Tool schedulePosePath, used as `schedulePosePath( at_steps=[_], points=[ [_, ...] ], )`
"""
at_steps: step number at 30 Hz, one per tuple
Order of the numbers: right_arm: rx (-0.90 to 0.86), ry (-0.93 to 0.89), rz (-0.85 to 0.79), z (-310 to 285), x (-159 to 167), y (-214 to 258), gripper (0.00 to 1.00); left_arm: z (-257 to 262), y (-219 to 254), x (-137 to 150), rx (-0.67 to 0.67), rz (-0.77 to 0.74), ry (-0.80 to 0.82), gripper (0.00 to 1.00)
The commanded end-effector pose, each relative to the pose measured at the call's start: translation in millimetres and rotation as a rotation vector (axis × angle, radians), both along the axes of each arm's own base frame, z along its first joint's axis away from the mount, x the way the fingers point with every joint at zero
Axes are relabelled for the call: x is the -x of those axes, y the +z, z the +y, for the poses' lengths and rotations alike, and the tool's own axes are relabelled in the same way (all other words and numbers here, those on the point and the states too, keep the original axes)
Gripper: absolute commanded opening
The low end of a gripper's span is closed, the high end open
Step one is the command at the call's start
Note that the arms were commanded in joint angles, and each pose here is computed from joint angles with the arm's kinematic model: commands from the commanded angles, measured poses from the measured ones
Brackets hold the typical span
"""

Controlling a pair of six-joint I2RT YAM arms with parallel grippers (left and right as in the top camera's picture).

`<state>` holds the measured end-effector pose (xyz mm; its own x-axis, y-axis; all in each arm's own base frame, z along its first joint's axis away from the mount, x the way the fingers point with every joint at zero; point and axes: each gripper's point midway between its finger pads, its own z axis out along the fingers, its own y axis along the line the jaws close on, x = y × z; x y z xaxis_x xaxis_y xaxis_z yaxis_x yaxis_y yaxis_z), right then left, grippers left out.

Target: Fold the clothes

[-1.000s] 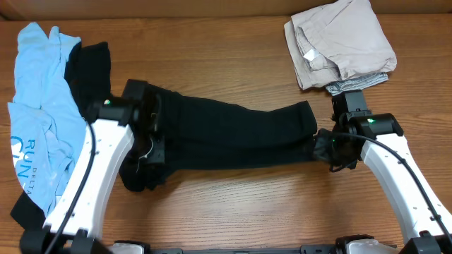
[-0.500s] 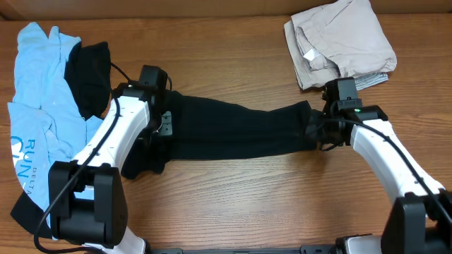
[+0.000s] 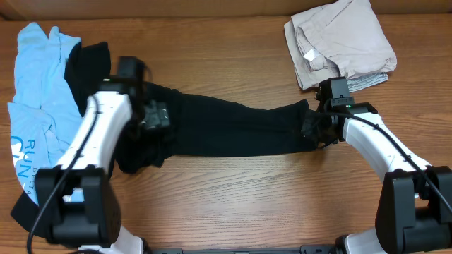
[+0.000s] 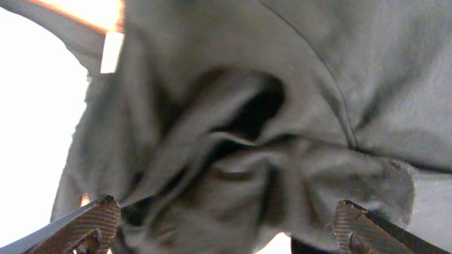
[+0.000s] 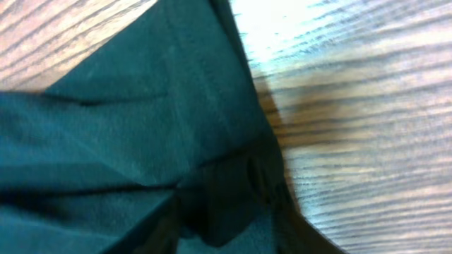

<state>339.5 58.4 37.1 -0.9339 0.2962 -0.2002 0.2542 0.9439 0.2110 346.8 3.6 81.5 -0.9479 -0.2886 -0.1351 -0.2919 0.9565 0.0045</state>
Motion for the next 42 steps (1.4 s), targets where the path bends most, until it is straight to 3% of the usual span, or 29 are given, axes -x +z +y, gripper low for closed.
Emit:
schedulePosePath(
  at_steps=[1, 5, 8, 14, 22, 29, 36, 42],
  points=[
    [-0.002, 0.004, -0.019, 1, -7, 6, 0.55, 19, 57, -1, 0.071, -0.149, 0.106, 1.00],
    [-0.002, 0.004, -0.015, 1, -6, 5, 0.71, 36, 94, 22, 0.061, -0.238, 0.159, 1.00],
    [-0.006, 0.004, -0.015, 2, -6, 5, 0.72, 35, 95, 41, 0.059, -0.251, 0.163, 1.00],
    [-0.025, 0.010, 0.004, 5, -2, 5, 0.72, 31, 33, 69, 0.067, -0.142, 0.174, 1.00],
    [-0.023, 0.010, 0.024, 4, 3, 3, 0.72, 21, -18, 68, 0.113, -0.150, 0.122, 1.00],
    [-0.024, 0.010, 0.025, 4, 3, 4, 0.72, 18, -33, 74, 0.103, -0.105, -0.009, 0.85],
    [-0.024, 0.010, 0.018, 5, 1, 4, 0.73, 10, -54, 79, 0.146, -0.026, -0.080, 0.82],
    [-0.025, 0.010, 0.015, 5, 1, 4, 0.73, 10, -60, 77, 0.147, -0.017, -0.079, 0.60]
  ],
)
